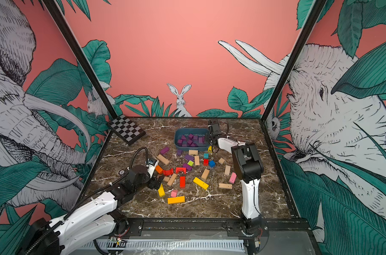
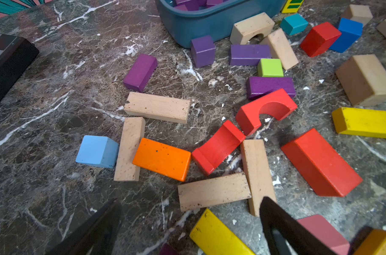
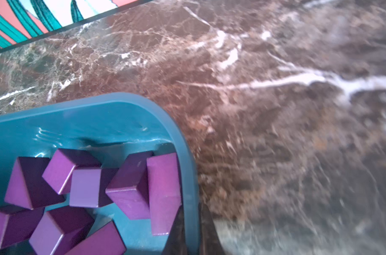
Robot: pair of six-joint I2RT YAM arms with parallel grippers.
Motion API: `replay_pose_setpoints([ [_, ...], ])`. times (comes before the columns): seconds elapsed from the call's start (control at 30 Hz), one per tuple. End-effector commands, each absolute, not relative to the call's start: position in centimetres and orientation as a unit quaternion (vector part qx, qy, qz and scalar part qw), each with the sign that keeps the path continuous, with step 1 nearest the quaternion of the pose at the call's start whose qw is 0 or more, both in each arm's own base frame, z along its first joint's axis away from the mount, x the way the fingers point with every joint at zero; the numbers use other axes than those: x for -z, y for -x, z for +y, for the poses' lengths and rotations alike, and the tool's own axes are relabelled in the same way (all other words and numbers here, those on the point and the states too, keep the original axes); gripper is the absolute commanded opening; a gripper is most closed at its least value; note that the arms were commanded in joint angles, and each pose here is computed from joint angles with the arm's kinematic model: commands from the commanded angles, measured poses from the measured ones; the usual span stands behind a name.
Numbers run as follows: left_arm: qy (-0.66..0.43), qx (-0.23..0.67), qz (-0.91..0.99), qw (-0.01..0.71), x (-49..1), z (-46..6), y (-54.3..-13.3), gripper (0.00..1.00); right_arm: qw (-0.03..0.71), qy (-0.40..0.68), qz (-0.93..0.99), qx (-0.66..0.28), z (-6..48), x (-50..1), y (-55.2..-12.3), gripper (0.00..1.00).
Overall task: Pick purple bricks into the storage bin
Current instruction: Move the storage box to the center of the board, then pick up the building block from the center of the board.
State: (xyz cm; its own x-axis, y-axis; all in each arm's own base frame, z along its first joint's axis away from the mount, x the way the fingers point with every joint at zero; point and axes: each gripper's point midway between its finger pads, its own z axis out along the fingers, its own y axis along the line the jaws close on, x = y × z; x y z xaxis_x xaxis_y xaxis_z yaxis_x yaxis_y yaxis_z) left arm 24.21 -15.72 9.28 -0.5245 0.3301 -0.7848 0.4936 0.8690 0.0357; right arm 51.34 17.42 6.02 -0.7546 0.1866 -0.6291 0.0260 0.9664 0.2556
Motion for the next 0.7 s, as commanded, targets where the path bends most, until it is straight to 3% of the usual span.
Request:
replay_pose_setpoints([
  [0.0, -0.235, 0.103, 0.864, 0.434, -9.5, -15.9, -24.1, 0.99, 0.38, -0.087, 0.915, -0.104, 16.6, -8.4, -51.4, 0.08],
  [0.2, -0.236, 0.105, 0.862, 0.435, -9.6, -15.9, -24.1, 0.99, 0.405, 0.009, 0.912, -0.055, 17.0, -14.3, -51.2, 0.35],
  [0.3, -0.238, 0.106, 0.862, 0.435, -9.5, -16.0, -24.0, 0.99, 0.412, 0.088, 0.906, -0.046, 18.9, -17.3, -50.0, 0.44],
  [0.47, -0.238, 0.109, 0.859, 0.44, -9.7, -16.0, -24.0, 0.99, 0.373, 0.197, 0.902, -0.085, 24.3, -18.2, -46.0, 0.46],
  [0.67, -0.241, 0.113, 0.858, 0.44, -9.7, -16.1, -23.9, 0.99, 0.337, 0.213, 0.905, -0.15, 30.7, -15.8, -41.2, 0.46],
])
